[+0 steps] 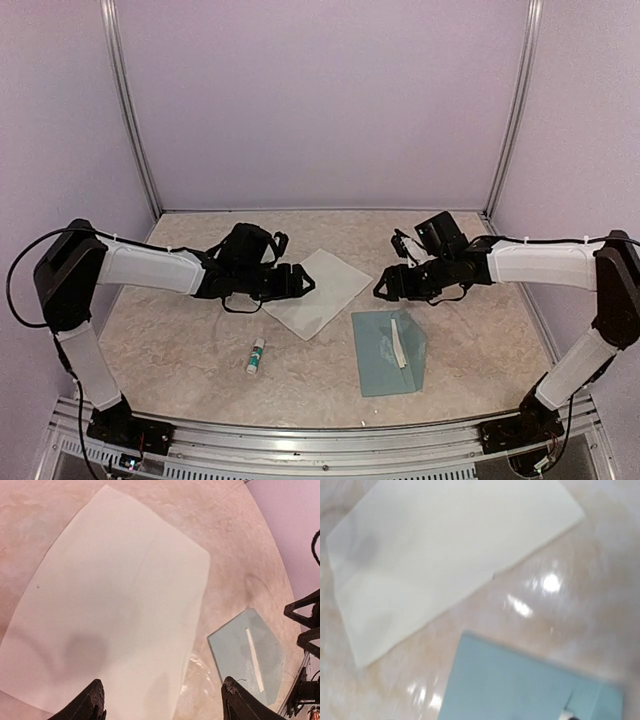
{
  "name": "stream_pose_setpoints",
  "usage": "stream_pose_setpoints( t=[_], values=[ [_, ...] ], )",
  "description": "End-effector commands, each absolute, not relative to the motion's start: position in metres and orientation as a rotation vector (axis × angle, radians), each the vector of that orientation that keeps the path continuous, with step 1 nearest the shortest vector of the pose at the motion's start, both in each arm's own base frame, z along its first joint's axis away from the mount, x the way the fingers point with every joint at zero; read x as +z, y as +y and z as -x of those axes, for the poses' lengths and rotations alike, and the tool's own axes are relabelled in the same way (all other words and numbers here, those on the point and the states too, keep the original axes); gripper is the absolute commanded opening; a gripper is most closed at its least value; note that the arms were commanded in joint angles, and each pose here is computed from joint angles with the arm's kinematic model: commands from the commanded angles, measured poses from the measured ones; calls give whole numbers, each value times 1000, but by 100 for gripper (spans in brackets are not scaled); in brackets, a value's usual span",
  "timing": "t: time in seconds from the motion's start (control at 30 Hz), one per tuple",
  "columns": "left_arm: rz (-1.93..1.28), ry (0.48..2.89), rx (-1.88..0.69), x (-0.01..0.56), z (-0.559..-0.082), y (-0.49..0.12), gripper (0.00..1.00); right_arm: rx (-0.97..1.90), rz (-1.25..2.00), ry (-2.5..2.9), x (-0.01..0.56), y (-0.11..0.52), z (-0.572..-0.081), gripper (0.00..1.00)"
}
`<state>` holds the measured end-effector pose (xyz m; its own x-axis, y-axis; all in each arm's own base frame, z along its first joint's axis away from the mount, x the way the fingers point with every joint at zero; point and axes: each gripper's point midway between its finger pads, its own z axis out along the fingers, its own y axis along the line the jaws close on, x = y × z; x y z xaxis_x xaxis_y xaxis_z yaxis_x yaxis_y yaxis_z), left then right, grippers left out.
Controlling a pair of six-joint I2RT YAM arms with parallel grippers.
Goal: Place the letter into the envelope and seal it
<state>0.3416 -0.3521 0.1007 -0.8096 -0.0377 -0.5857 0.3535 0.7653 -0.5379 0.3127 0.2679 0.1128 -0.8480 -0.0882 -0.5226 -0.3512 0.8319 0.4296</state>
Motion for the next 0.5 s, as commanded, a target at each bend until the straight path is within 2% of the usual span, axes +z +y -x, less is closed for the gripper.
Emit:
stream_pose_setpoints(
  t=[0.0, 0.47],
  values=[
    [-226, 2423, -760, 84, -345, -319, 76, 733, 342, 2437, 118, 275, -352, 71],
    [-274, 2449, -653, 54, -376, -322, 77, 768, 340, 2444, 76, 288, -427, 75]
  ],
)
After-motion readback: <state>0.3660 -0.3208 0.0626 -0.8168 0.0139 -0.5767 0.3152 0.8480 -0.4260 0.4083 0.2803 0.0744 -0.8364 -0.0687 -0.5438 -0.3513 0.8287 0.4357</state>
